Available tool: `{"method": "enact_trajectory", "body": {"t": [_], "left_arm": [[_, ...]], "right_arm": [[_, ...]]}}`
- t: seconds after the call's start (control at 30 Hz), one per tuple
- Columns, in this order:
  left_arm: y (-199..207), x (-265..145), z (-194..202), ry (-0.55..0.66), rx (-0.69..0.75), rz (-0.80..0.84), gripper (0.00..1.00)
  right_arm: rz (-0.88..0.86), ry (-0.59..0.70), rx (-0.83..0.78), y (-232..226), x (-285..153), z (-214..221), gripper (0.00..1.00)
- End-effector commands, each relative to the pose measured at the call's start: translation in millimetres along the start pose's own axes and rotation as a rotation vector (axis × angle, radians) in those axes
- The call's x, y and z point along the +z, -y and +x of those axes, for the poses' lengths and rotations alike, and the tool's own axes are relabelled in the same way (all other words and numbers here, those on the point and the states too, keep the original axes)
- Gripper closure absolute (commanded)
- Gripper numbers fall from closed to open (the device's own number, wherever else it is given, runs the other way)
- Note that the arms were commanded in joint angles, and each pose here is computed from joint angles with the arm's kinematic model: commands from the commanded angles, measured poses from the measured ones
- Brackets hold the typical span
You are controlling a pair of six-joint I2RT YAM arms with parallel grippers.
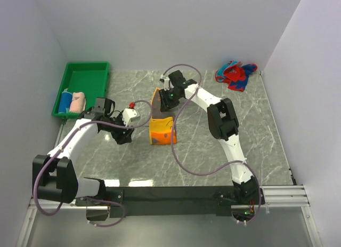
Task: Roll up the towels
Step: Fold the towel
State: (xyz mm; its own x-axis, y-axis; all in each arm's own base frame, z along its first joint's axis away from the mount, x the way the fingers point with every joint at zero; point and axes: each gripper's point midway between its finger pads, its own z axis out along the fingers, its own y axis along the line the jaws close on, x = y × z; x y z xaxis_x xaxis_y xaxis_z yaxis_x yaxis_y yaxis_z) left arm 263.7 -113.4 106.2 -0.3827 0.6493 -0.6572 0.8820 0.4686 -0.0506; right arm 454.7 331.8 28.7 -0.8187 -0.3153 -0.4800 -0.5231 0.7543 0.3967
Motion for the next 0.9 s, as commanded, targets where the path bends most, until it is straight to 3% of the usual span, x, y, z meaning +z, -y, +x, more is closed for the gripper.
{"method": "enact_trajectory", "body": {"t": [0.0,0.23,0.33,0.6,0.87], "left_arm": [[14,-2,4,0.01,0.094,0.027,0.33],[32,26,4,0.005,0.194,0.013,0.33],[37,35,-2,0.015,0.202,0.03,0.32],[42,60,-40,0.075,0.269,0.048,0.32],[60,95,-56,0.055,0.429,0.1,0.33]], "right_arm": [[0.023,-0.042,0.0,-9,19,13,0.53],[0.113,-0.013,0.063,8,-8,14,0.57],[0.128,-0.028,0.054,10,-20,22,0.53],[0.071,0.044,0.033,8,-65,-12,0.51],[0.131,0.058,-0.003,20,-75,-16,0.52]]}}
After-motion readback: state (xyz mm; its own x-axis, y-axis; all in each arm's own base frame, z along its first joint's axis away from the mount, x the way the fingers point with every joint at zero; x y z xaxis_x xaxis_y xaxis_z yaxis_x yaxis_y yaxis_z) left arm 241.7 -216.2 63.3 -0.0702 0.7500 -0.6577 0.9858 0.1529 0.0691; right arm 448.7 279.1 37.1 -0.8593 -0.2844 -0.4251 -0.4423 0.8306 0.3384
